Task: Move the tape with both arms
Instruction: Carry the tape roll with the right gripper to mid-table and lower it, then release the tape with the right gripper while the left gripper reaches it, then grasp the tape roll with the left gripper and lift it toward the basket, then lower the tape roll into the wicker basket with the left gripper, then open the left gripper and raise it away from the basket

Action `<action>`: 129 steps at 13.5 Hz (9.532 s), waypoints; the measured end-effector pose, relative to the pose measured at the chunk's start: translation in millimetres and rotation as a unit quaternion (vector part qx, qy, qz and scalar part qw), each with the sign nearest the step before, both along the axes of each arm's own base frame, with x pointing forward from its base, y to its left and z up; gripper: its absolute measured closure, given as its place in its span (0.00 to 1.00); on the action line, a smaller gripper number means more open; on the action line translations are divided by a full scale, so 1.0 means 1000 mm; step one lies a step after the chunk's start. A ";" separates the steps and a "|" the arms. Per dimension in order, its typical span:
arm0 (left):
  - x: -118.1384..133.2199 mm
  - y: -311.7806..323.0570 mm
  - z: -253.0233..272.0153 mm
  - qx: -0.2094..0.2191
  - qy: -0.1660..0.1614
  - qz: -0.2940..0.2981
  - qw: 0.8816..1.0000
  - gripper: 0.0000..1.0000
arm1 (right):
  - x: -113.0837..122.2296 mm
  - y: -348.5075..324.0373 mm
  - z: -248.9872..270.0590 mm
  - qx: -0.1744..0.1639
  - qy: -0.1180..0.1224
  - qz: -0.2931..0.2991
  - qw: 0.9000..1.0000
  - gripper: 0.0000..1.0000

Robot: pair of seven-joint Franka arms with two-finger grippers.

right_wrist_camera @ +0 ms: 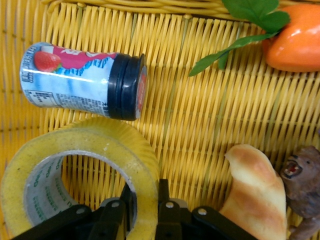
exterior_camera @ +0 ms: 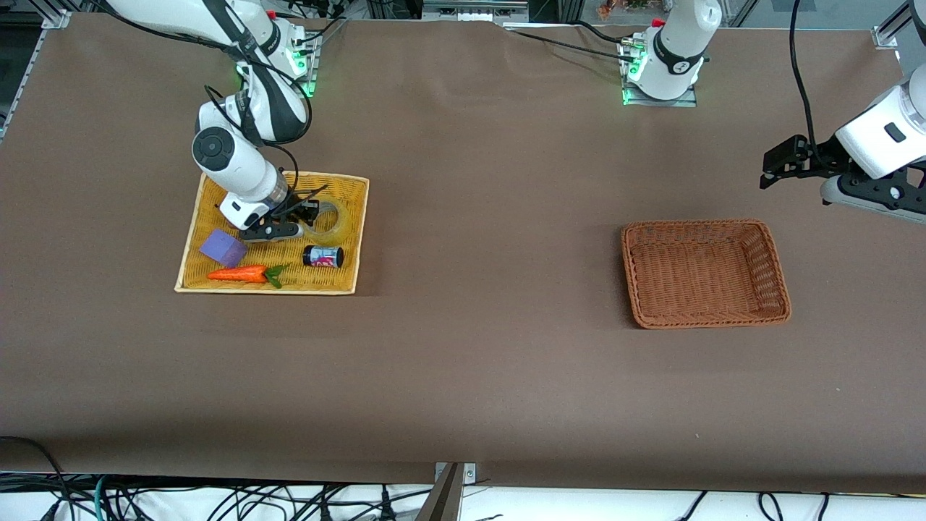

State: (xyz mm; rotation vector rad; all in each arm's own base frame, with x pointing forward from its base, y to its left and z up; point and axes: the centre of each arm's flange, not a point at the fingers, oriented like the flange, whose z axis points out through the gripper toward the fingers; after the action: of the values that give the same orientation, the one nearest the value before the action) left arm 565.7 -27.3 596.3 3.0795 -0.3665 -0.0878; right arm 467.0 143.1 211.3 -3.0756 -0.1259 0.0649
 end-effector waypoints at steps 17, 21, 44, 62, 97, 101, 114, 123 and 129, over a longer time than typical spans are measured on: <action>0.000 0.001 0.000 0.000 0.000 0.001 1.000 0.00 | 0.008 0.304 0.144 0.034 0.024 -0.086 0.995 0.79; 0.000 0.001 0.000 0.000 0.000 0.001 1.000 0.00 | 0.003 0.373 0.075 0.072 0.011 -0.134 0.988 0.79; 0.009 -0.027 -0.057 -0.007 0.078 -0.022 0.997 0.00 | 0.086 0.215 0.228 -0.024 -0.020 -0.063 0.998 0.00; -0.045 -0.332 -0.387 -0.021 0.069 -0.031 0.997 0.00 | 0.080 -0.070 0.332 -0.034 0.032 0.112 0.993 0.00; 0.076 0.035 -0.340 0.037 0.135 -0.069 0.988 0.78 | 0.080 -0.088 0.327 -0.032 0.038 0.100 0.994 0.00; 0.060 0.037 -0.374 0.031 0.129 -0.070 0.989 0.78 | 0.080 -0.088 0.327 -0.032 0.038 0.100 0.994 0.00; 0.050 -0.018 -0.100 0.072 0.048 -0.072 0.994 0.00 | 0.081 -0.088 0.331 -0.033 0.029 0.100 0.994 0.00; 0.014 0.002 -0.001 0.042 -0.035 0.049 0.997 0.00 | 0.079 -0.088 0.334 -0.034 0.026 0.099 0.994 0.00; 0.001 -0.002 -0.008 0.040 -0.037 0.056 0.997 0.00 | 0.079 -0.088 0.335 -0.034 0.026 0.099 0.994 0.00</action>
State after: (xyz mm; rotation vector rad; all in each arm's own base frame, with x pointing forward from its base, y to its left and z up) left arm 566.5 -29.7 588.7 3.1807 -0.1980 0.0170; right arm 546.5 55.2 545.9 -3.1139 -0.4353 0.1612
